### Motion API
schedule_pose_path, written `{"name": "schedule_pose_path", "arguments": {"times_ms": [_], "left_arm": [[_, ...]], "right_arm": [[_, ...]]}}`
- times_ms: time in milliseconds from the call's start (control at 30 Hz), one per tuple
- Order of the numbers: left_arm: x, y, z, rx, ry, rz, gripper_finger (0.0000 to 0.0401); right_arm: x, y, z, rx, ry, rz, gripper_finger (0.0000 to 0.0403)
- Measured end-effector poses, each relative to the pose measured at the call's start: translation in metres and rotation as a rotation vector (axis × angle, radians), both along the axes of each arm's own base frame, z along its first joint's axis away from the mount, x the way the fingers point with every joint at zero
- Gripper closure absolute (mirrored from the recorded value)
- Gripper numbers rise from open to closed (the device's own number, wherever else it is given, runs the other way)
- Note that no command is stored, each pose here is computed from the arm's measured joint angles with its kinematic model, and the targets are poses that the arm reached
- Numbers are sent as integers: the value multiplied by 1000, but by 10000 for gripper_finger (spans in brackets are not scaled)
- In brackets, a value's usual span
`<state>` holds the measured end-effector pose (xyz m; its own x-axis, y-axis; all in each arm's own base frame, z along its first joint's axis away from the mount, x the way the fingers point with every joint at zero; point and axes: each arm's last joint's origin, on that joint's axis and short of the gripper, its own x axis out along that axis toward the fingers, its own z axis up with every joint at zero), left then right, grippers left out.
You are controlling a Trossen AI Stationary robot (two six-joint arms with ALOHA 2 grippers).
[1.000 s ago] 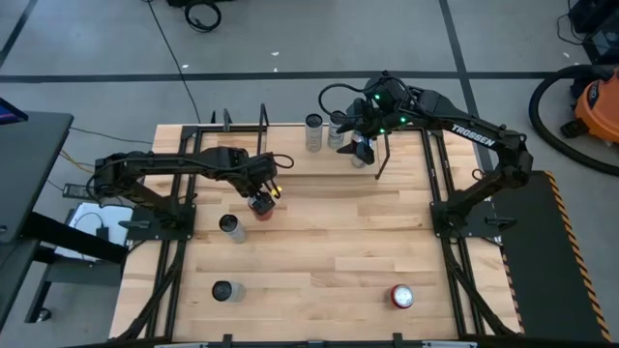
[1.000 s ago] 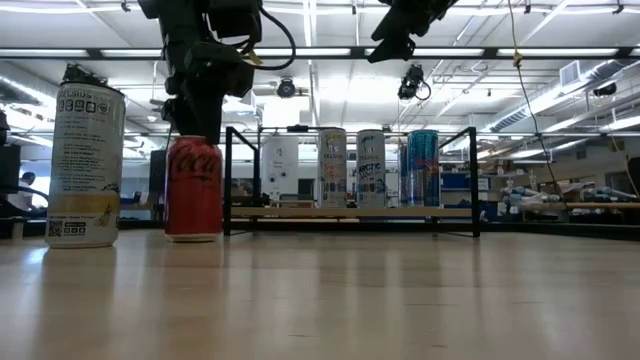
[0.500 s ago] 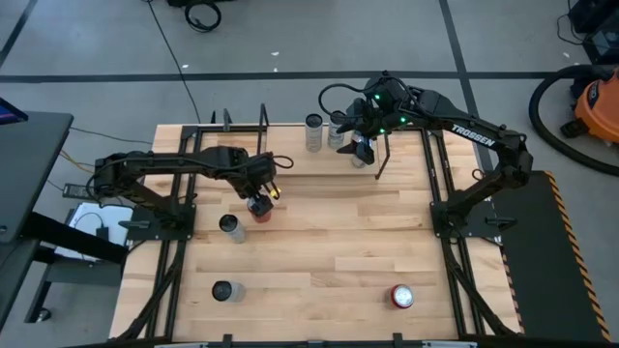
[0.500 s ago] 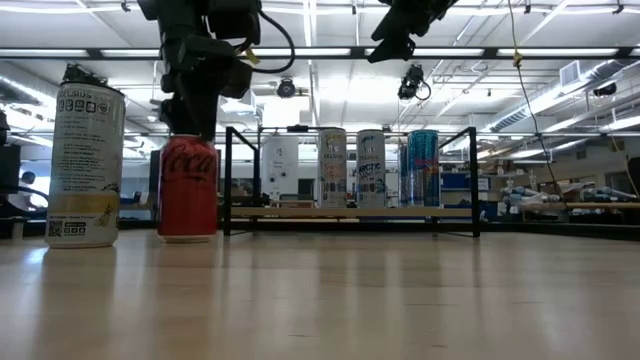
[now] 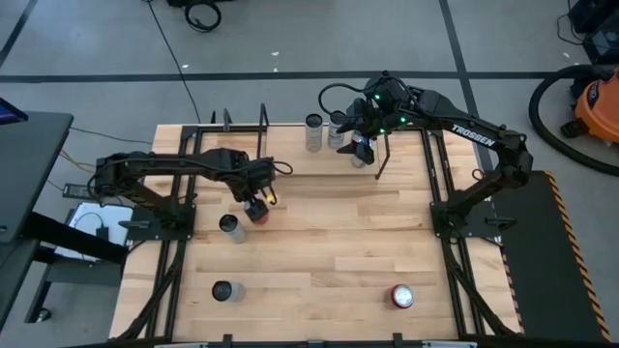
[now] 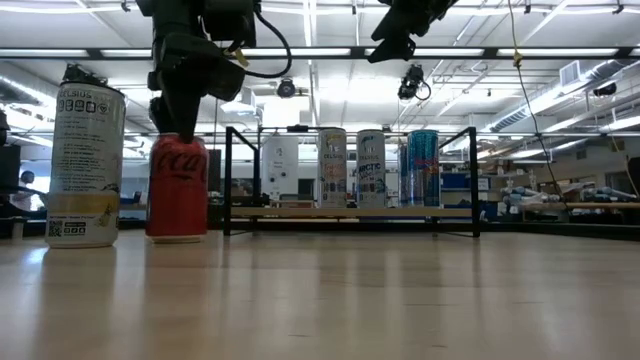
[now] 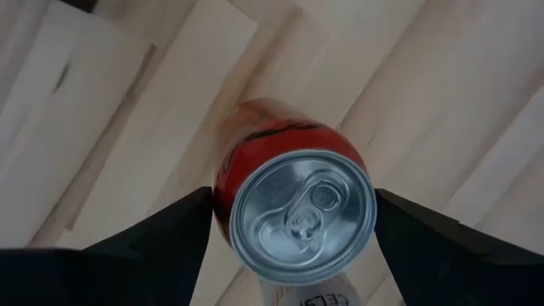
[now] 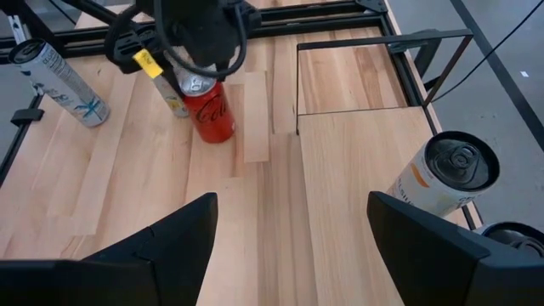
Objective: Place canned beverage on shelf
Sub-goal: Put the top red soda can on the shelf aligned with the other black soda can
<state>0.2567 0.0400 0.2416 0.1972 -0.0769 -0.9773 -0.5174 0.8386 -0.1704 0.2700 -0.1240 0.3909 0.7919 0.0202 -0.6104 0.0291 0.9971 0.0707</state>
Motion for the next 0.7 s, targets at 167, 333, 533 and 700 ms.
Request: {"name": "schedule_pose_path", "arguments": {"times_ms": [167,333,533,700], "left_arm": [[6,-3,-10,-21,50,-23,84],[5,-3,-10,-29,49,-19,84],[3,-4,-7,-26,32,-27,84],[3,-4,-7,-23,34,-28,84]], "right_arm": [[0,0,0,1,1,0,91],[0,0,0,11,1,-8,91],[0,0,0,18,1,-14,91],[0,0,0,18,1,-14,91]]}}
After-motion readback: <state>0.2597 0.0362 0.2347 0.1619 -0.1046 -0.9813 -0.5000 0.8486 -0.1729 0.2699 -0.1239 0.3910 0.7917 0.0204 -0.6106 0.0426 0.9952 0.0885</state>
